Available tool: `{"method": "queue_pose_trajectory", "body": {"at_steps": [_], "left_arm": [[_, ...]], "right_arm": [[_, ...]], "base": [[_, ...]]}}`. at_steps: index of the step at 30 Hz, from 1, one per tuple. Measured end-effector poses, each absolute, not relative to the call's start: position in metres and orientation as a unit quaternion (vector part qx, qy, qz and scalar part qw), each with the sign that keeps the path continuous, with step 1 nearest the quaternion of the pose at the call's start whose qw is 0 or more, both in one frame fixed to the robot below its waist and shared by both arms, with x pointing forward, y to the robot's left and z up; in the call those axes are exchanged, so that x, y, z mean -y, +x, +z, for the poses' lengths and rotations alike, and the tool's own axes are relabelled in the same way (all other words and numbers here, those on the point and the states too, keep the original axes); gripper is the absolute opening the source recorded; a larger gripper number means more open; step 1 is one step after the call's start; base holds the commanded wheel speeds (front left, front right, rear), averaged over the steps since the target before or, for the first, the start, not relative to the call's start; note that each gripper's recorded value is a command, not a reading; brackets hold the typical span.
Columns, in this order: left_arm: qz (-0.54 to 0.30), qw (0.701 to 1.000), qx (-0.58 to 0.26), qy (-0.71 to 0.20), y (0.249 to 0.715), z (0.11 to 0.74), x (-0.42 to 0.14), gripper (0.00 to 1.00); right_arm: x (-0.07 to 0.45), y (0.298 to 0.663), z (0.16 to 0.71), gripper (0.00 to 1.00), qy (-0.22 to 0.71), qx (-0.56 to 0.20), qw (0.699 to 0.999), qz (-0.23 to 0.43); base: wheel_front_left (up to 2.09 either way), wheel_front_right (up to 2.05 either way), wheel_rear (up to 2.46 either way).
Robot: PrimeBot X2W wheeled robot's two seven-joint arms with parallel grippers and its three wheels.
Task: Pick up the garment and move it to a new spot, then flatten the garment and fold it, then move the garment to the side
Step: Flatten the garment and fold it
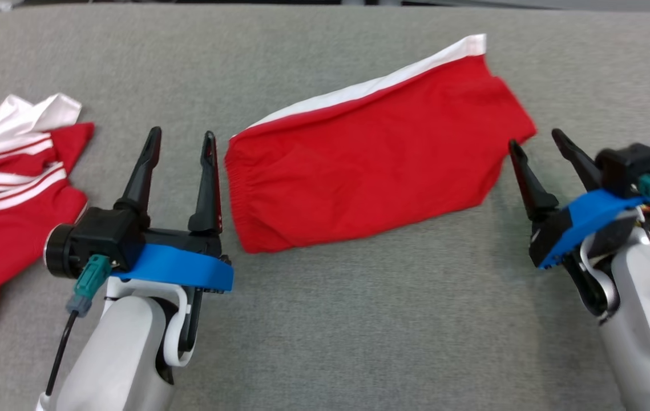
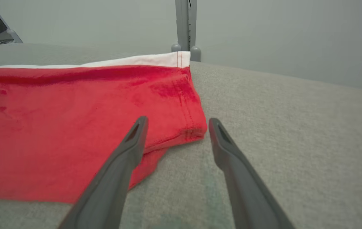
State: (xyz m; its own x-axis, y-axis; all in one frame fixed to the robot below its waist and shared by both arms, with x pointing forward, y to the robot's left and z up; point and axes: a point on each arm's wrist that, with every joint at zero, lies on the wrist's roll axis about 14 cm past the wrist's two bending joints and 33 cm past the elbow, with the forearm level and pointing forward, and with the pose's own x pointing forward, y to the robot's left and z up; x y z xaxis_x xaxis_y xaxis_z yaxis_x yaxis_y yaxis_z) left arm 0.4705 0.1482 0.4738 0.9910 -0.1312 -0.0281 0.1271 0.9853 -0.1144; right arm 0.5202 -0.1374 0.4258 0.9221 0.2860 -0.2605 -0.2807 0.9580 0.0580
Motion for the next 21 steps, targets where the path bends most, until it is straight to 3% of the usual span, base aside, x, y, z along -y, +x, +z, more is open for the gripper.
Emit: {"method": "queue_pose_trajectory", "body": {"at_steps": [10,11,12,21], "left_arm": [[-0.037,0.997,-0.043,-0.049,0.468,0.449,-0.169,1.0],[-0.036,0.997,-0.041,-0.049,0.468,0.449,-0.169,1.0],[-0.036,0.997,-0.04,-0.049,0.468,0.45,-0.169,1.0],[-0.045,0.997,-0.026,-0.052,0.466,0.46,-0.162,1.0]], "right_arm": [[0.106,0.545,0.362,1.0,0.006,-0.239,0.956,0.172],[0.103,0.545,0.362,0.37,0.007,-0.243,0.954,0.175],[0.102,0.545,0.362,0.0,0.007,-0.246,0.953,0.176],[0.103,0.534,0.378,0.0,0.033,-0.23,0.958,0.17]], "base": [[0.0,0.0,0.0],[0.0,0.0,0.0],[0.0,0.0,0.0],[0.0,0.0,0.0]]}}
